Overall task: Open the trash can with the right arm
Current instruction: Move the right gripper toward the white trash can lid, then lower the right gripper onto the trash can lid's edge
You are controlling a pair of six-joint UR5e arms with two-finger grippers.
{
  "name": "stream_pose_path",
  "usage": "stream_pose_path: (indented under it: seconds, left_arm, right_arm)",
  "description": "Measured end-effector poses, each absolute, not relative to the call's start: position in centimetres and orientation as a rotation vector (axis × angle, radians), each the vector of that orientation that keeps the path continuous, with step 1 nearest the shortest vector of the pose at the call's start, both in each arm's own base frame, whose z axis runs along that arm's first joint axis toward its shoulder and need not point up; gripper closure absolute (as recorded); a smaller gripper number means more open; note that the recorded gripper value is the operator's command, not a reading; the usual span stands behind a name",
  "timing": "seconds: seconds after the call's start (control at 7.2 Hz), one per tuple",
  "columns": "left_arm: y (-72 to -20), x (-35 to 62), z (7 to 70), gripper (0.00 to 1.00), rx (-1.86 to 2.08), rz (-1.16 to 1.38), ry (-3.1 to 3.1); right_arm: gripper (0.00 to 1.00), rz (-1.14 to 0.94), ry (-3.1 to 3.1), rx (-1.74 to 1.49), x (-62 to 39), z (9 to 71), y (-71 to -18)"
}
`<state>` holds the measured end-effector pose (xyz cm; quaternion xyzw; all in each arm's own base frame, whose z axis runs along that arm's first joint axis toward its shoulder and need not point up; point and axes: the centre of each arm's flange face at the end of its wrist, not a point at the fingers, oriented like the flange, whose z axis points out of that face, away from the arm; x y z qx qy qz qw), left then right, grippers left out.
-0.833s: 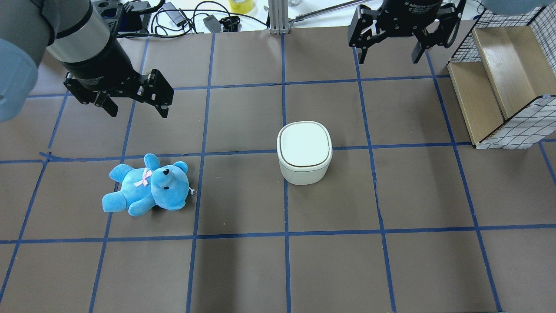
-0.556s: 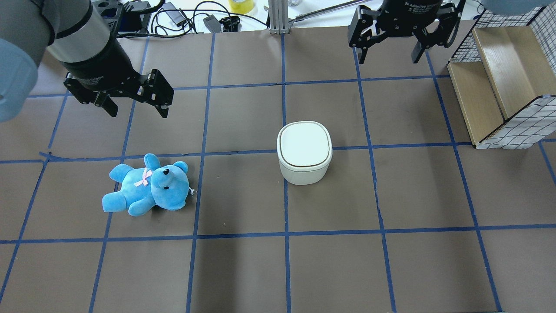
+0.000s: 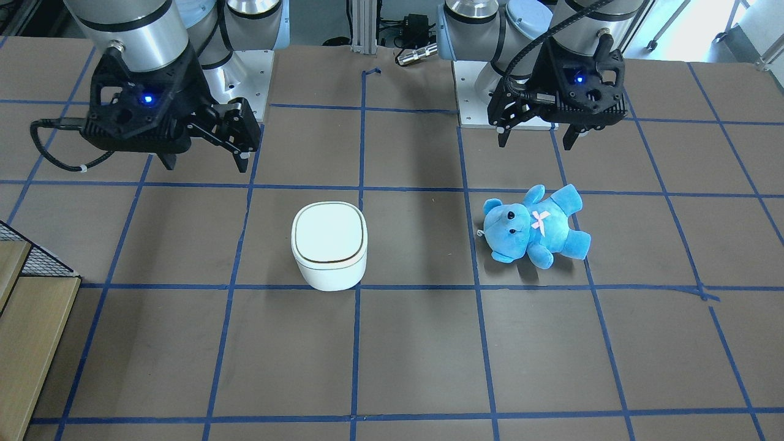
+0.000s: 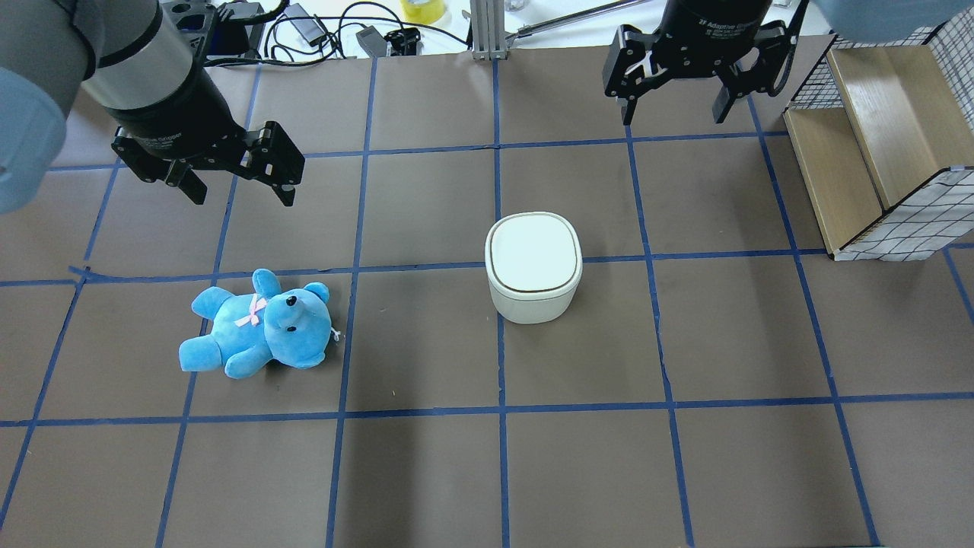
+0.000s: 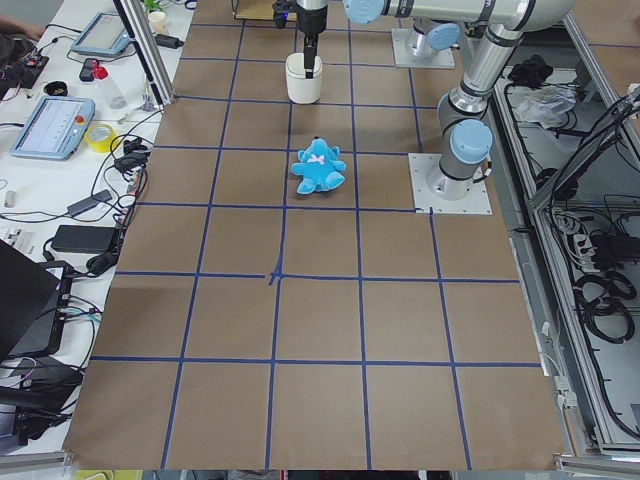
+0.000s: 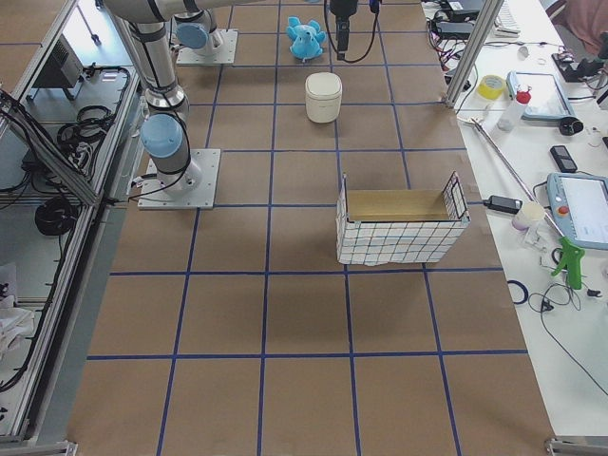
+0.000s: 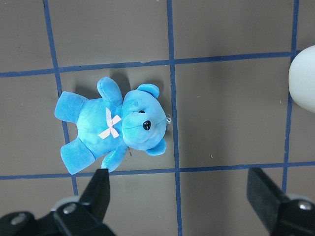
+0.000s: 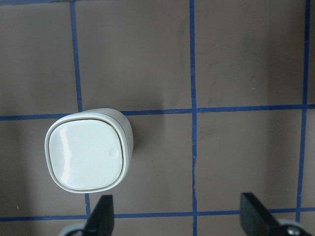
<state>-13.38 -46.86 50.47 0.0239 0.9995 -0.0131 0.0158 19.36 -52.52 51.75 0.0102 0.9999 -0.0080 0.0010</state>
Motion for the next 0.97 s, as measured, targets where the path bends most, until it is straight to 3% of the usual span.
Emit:
stream_pose_path:
  seconds: [0.42,0.97]
  left_arm:
    - [-46.9,-13.4,50.5,0.0,0.075,-0.041,3.109]
    - [-46.9,-13.4,50.5,0.0,0.073,-0.041,3.109]
  right_arm:
    - [1.0,0.032,3.133,-0.021,26.0,45.4,-52.7]
    - [1.0,-0.048,3.113,-0.057,30.4,34.9,-50.8]
